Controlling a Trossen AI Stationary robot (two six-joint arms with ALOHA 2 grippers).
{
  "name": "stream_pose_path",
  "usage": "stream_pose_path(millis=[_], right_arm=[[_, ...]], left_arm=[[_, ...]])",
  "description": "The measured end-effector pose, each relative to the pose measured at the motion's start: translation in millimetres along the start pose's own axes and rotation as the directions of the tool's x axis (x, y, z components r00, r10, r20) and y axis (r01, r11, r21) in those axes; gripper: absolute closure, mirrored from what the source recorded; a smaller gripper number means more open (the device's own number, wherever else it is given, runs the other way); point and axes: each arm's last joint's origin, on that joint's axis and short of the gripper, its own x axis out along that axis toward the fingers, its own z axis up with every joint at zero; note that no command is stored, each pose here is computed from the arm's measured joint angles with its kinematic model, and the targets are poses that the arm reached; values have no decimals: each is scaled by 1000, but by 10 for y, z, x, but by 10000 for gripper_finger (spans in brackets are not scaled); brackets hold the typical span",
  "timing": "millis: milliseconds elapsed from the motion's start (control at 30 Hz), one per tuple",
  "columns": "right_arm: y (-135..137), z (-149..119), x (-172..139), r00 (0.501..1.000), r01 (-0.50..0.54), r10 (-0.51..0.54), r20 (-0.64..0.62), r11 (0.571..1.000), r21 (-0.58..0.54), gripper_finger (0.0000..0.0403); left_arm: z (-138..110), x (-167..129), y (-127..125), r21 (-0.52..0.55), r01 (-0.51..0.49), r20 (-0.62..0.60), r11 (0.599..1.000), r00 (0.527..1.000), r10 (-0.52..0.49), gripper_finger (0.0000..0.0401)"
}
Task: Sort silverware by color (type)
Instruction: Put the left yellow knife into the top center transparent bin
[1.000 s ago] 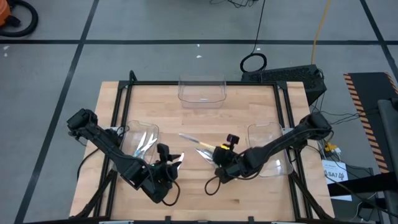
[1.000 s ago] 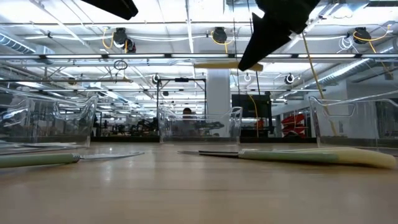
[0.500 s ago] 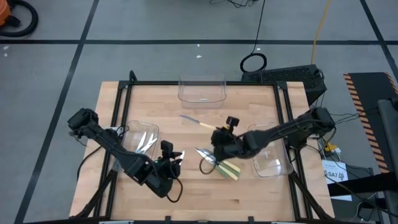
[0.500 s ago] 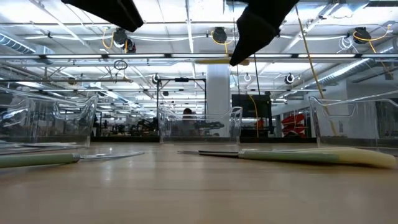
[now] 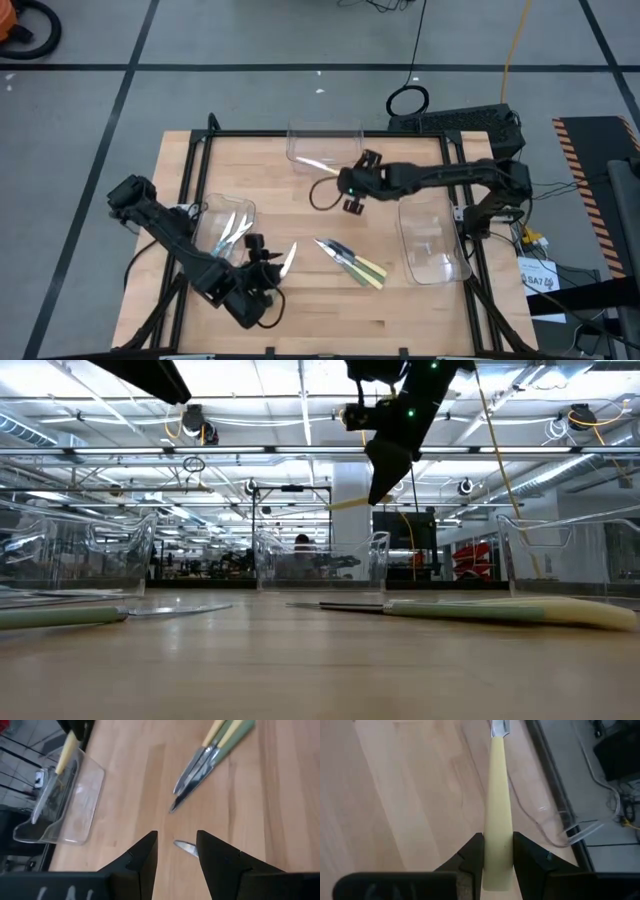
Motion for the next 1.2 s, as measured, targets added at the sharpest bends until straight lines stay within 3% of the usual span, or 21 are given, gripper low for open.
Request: stream_pose_path(millis=[167, 467, 633, 767, 900, 1033, 1200], right_arm=[[-258, 70, 50, 1000, -15, 14, 12, 997, 72, 326], [-824, 366, -79, 989, -106, 85, 119, 977, 185, 326], [-1079, 394, -36, 988, -136, 120, 93, 972, 191, 326], [-1185, 363, 118, 982, -188, 180, 59, 967, 174, 326], [-1250, 330, 137, 983, -186, 182, 38, 953, 238, 326], [-1211, 313, 32, 981, -191, 191, 25, 946, 261, 325], [-1172, 458, -253, 980, -198, 194, 40, 958, 206, 326]], left_arm=[[-19, -1, -93, -46, -6, 18, 999, 1000, 7, 256], [-123, 205, -340, 25, -45, -28, 999, 999, 45, 256], [-137, 279, -378, 46, -61, -37, 997, 997, 63, 256], [-109, 313, -336, 97, -67, -39, 993, 997, 71, 256], [-60, 278, -250, 102, -64, -26, 993, 997, 67, 256], [-16, 236, -157, 106, -59, -15, 993, 998, 61, 256], [76, 183, 63, 95, -63, 4, 993, 998, 63, 256]])
